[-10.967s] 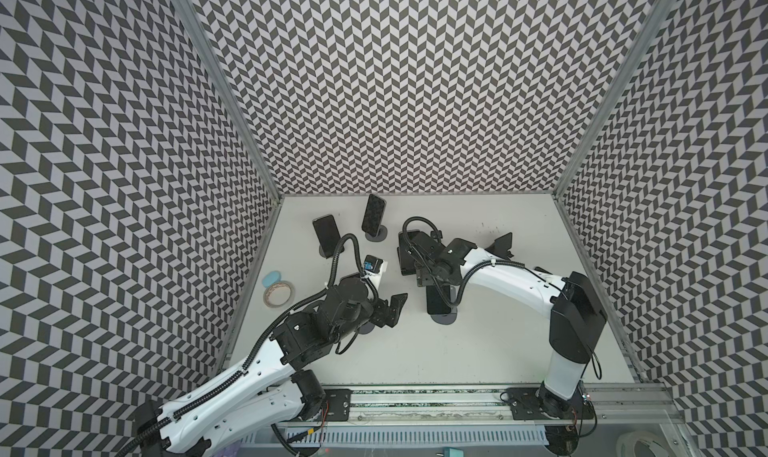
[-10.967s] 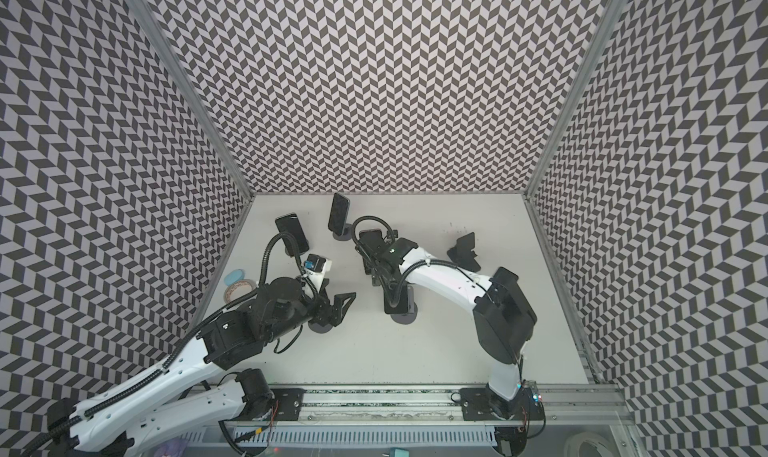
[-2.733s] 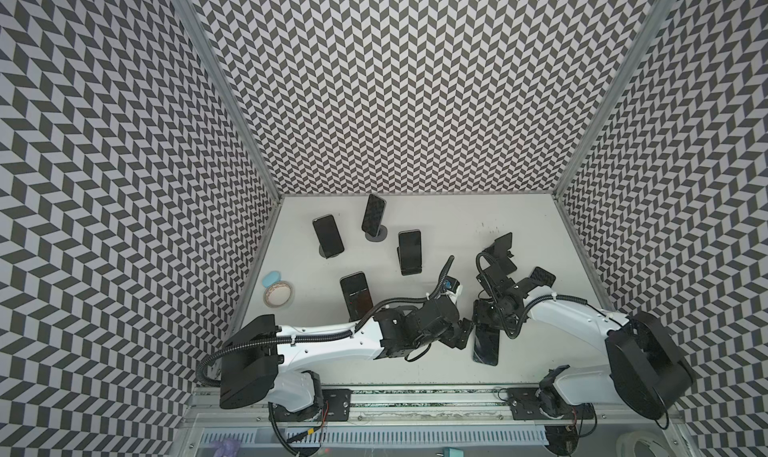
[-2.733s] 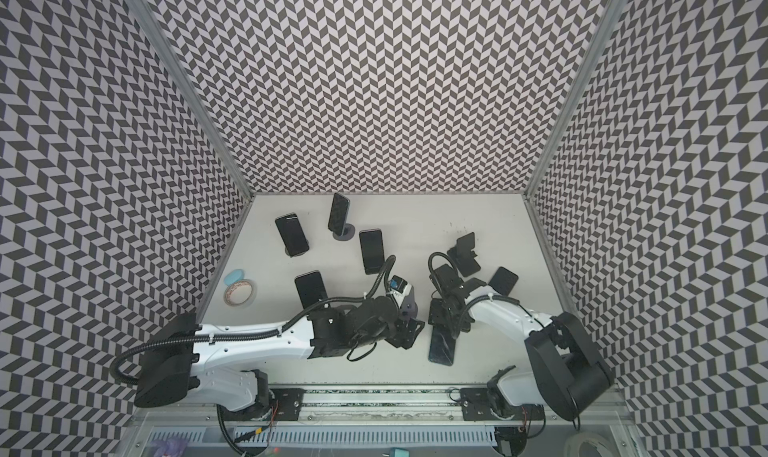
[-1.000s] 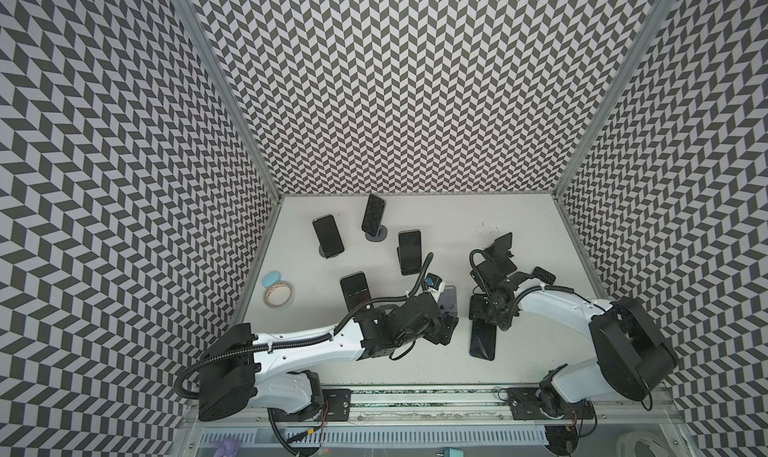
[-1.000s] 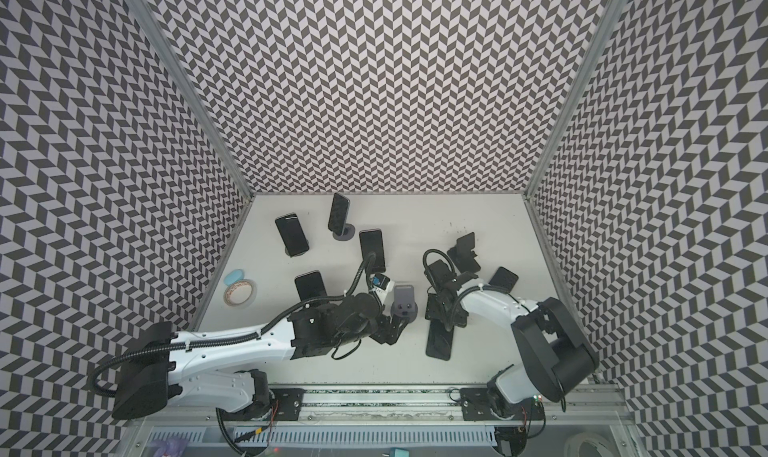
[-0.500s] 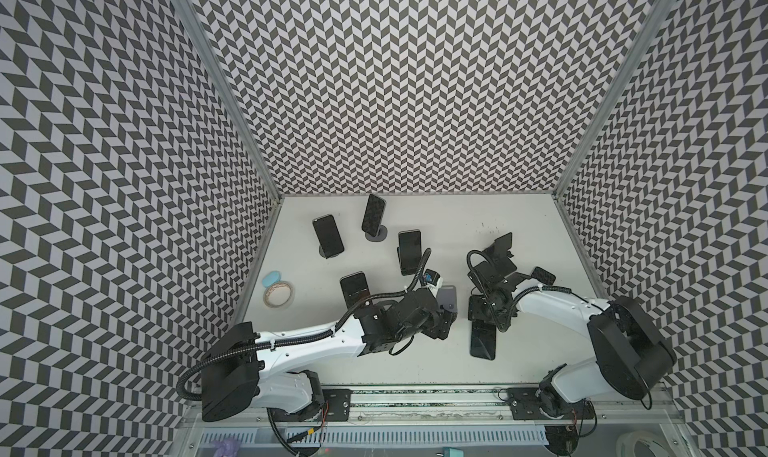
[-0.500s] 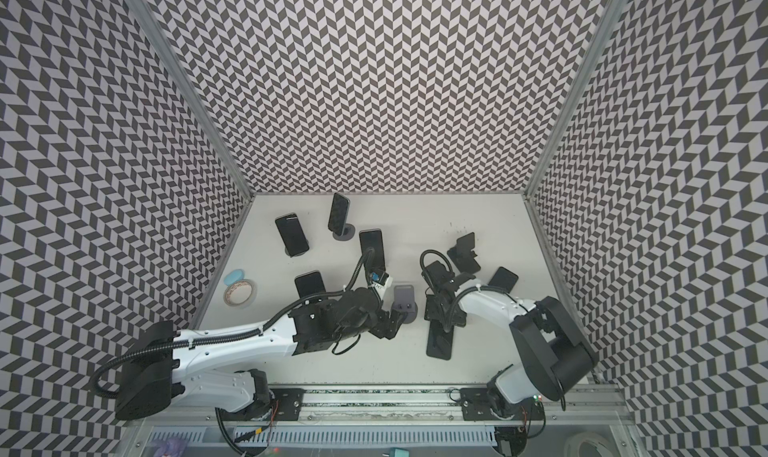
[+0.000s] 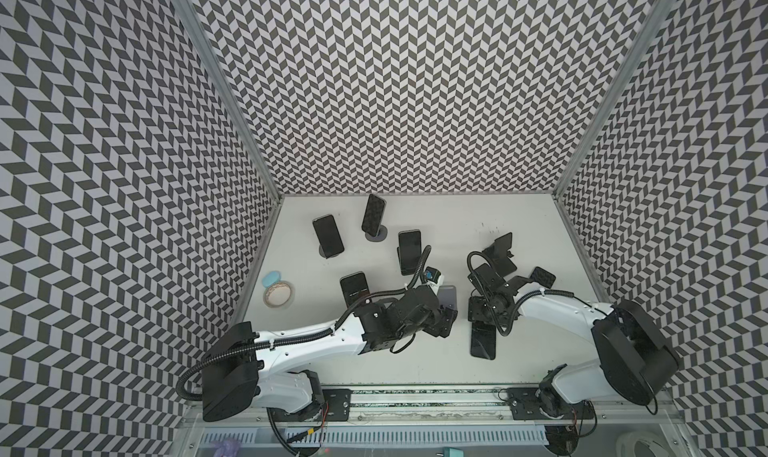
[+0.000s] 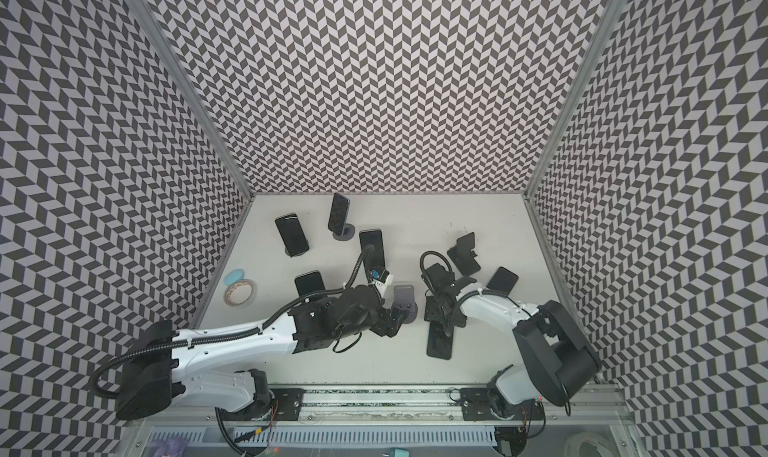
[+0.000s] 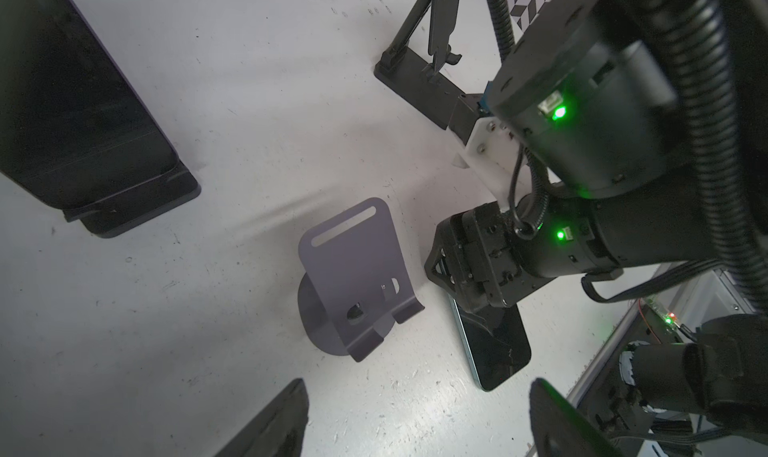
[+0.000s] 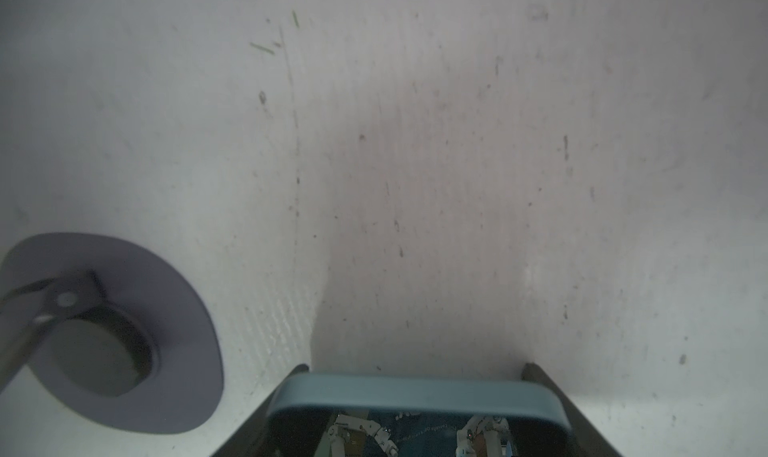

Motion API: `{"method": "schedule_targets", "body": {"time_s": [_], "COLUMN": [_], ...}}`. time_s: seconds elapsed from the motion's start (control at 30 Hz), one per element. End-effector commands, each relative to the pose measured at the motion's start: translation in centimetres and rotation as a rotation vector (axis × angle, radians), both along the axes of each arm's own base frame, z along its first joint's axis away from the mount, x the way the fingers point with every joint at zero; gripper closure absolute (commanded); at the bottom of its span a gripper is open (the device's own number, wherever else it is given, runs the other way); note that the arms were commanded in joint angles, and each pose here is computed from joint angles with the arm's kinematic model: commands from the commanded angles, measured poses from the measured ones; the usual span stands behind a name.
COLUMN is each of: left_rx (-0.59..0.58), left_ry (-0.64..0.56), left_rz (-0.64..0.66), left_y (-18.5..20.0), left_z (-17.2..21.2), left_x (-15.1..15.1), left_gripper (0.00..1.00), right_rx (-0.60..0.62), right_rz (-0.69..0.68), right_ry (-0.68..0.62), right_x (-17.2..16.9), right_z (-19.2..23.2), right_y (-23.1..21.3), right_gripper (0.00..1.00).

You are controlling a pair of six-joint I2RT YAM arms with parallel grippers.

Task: Remove the phone from the phone stand
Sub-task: 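Set the teal-edged phone flat on the table and open the right gripper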

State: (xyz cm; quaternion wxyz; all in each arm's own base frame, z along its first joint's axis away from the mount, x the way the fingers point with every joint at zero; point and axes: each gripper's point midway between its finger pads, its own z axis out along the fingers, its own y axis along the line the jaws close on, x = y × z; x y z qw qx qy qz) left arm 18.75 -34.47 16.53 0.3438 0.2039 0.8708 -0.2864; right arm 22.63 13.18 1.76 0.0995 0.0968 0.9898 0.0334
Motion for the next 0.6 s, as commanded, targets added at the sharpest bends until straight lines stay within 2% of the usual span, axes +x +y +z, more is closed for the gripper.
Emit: {"method": "schedule_targets", "body": {"time_s": [0.0,0.33,0.57], "left_rx": [-0.045,-0.064,-0.059], "left_ry": [0.024,0.024,0.022], "left_rz": [0.020,0.027,0.038], "left_y": [0.31,0.62,0.84], "left_z": [0.43,1.02,0.96], "left_x": [-0.30,-0.48,-0.38], "left_gripper": [0.16,0.16,0.16], "right_rx": [-0.020,-0.015,-0.028], "right_rz": [-0.003,-0.003,0.001], "right_ry": [-0.002,-0.011,-0.012], "right_x": [-0.40,-0.52,-0.42], "right_z": [-1.38,-1.31,-1.60], "right_y": [-0.47,-0.42,-0.47], "right_gripper": [0.49,0.49,0.45]}}
